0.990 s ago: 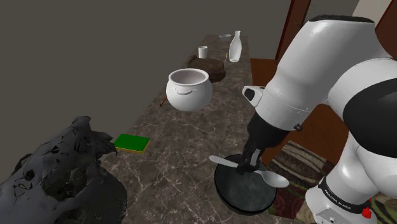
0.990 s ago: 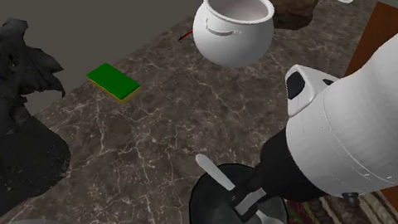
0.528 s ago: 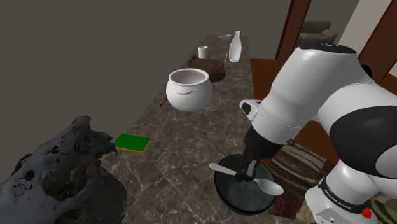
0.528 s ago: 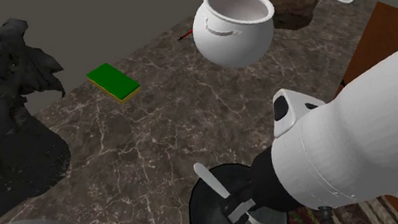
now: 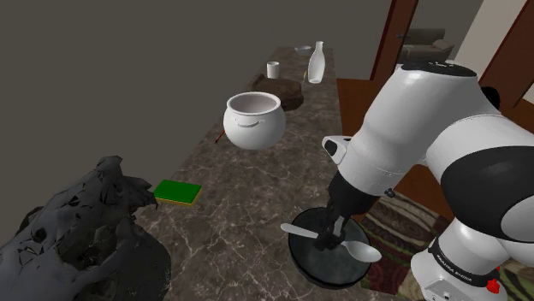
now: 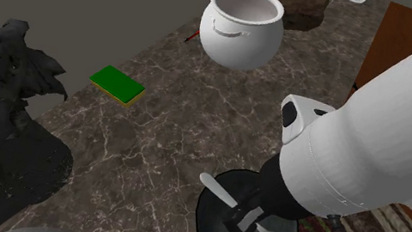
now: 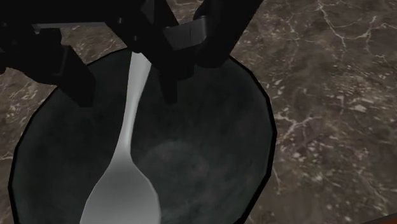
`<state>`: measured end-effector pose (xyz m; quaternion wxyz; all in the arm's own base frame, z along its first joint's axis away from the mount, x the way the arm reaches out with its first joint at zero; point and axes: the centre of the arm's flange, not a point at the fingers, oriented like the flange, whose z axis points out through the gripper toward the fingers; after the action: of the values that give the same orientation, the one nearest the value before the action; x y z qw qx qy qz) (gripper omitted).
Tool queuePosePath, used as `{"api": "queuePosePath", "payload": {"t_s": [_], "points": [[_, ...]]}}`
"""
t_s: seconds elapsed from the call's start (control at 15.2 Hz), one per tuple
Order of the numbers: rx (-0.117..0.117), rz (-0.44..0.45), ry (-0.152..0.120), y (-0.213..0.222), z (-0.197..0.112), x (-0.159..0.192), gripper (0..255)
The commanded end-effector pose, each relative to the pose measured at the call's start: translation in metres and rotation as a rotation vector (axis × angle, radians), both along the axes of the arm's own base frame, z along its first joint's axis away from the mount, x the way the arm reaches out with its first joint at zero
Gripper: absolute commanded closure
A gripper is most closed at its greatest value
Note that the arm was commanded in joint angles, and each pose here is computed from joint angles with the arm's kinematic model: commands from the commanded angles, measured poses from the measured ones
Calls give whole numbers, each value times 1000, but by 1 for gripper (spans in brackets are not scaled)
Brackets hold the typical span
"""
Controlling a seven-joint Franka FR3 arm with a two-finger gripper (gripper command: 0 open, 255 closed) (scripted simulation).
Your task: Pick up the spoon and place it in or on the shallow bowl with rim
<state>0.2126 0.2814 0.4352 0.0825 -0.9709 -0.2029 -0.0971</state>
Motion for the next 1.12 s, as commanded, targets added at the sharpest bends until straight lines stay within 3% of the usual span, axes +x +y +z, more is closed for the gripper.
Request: {"api": "queuePosePath", "payload": {"t_s": [0.0, 0.26, 0.53, 1.06], "points": [[0, 0, 0, 0, 0, 0, 0], [0, 0, 0, 0, 0, 0, 0], [0, 0, 0, -10, 48, -8, 0], [0, 0, 0, -10, 48, -8, 0]]}}
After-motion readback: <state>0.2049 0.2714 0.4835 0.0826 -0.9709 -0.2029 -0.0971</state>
